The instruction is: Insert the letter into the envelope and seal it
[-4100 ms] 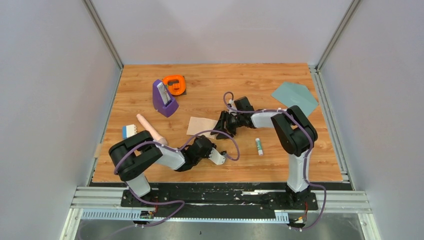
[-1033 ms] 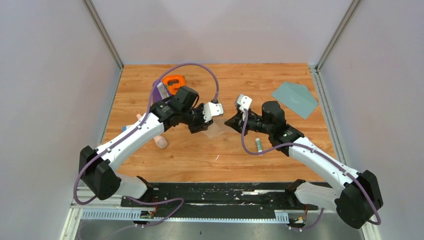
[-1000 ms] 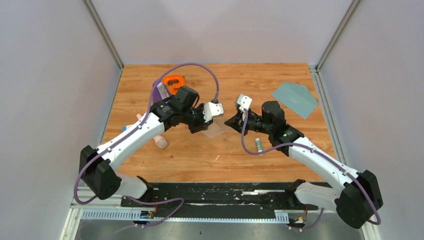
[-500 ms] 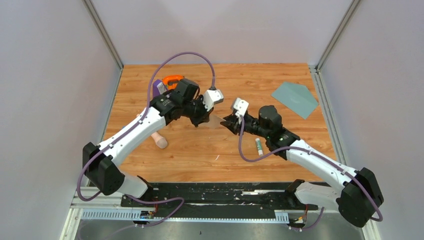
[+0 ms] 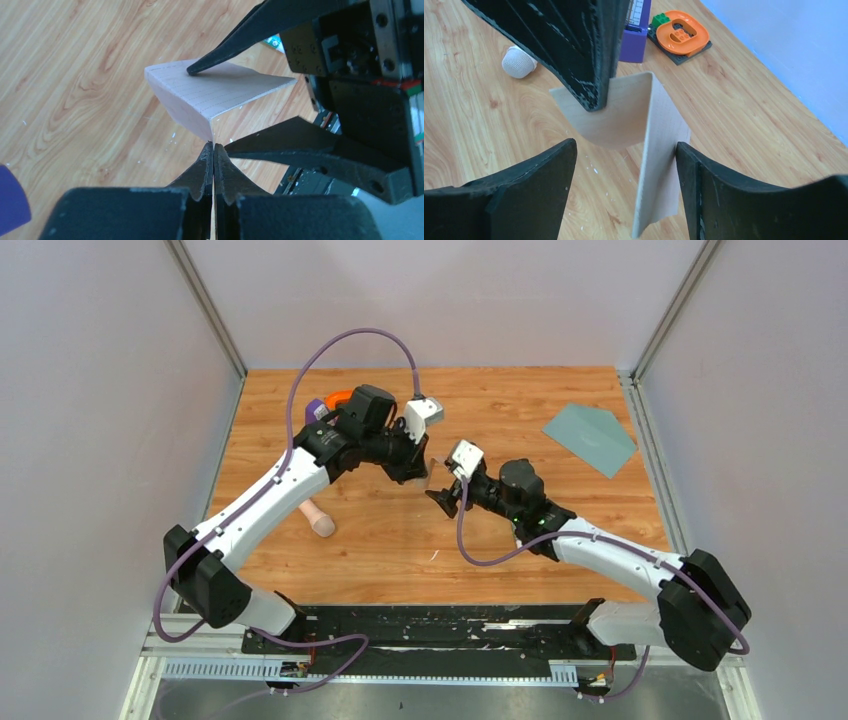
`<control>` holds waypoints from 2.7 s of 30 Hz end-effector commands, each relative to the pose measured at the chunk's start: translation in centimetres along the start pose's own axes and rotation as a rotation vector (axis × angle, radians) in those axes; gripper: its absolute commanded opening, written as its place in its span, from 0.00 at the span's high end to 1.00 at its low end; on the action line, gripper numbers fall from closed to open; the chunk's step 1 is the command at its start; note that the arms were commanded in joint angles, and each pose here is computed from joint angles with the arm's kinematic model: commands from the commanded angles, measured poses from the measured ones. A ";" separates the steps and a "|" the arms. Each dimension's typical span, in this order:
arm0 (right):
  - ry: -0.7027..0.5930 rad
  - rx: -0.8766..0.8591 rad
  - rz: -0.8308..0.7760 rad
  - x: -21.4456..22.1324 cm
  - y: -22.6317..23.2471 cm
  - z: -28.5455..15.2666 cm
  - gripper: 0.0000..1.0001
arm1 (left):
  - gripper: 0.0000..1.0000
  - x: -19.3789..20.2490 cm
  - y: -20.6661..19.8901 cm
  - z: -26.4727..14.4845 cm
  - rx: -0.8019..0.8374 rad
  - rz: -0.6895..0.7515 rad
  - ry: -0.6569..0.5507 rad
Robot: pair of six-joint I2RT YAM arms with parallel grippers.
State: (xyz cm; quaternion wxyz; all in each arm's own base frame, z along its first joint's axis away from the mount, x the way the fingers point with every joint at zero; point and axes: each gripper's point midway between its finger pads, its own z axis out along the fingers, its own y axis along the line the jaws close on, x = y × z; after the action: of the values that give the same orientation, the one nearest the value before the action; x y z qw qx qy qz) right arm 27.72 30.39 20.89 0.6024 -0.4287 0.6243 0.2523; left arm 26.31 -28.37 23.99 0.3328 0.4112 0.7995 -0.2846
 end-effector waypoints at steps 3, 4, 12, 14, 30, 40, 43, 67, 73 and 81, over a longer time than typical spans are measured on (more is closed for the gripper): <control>-0.101 0.043 -0.013 -2.7 0.1 1.4 0.23 | 1.00 -2.6 0.1 -0.4 -0.003 -0.139 -0.077; -0.101 0.038 -0.010 -2.5 0.3 1.4 0.21 | 1.00 -2.8 0.4 -0.5 -0.011 -0.160 -0.087; -0.119 0.112 0.060 -2.3 -0.5 2.2 0.14 | 1.00 -2.9 -0.3 -0.2 0.051 -0.280 -0.094; -0.094 0.139 0.083 -2.2 -1.1 2.9 0.17 | 1.00 -2.9 -0.7 -0.1 0.077 -0.299 -0.093; -0.033 0.185 0.123 -1.3 -1.9 3.2 0.63 | 1.00 -2.9 0.9 -0.1 0.042 -0.366 -0.114; 0.021 0.181 0.150 -0.8 -1.8 2.9 0.93 | 0.59 -3.0 1.3 -0.5 0.019 -0.340 -0.124; 0.017 0.130 0.191 -0.9 -1.5 2.5 1.00 | 0.35 -3.4 1.6 -1.3 0.000 -0.271 -0.132; -0.091 -0.438 0.218 -6.7 4.2 -1.3 1.00 | 0.39 0.8 -1.1 -2.9 0.280 0.331 -0.105; -0.096 -0.467 0.220 -6.9 4.5 -1.3 1.00 | 0.58 -0.1 -1.9 -3.1 0.314 0.320 -0.134; -0.095 -0.468 0.220 -7.1 4.4 -1.1 1.00 | 0.58 -0.1 -3.5 -3.1 0.382 0.308 -0.136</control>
State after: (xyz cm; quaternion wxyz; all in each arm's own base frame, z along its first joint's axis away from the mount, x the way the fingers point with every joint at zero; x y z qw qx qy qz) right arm 22.73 32.86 24.10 0.4610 -0.4638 0.5975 0.4641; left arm 23.31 -26.84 25.06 0.3361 0.5609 0.6564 -0.3761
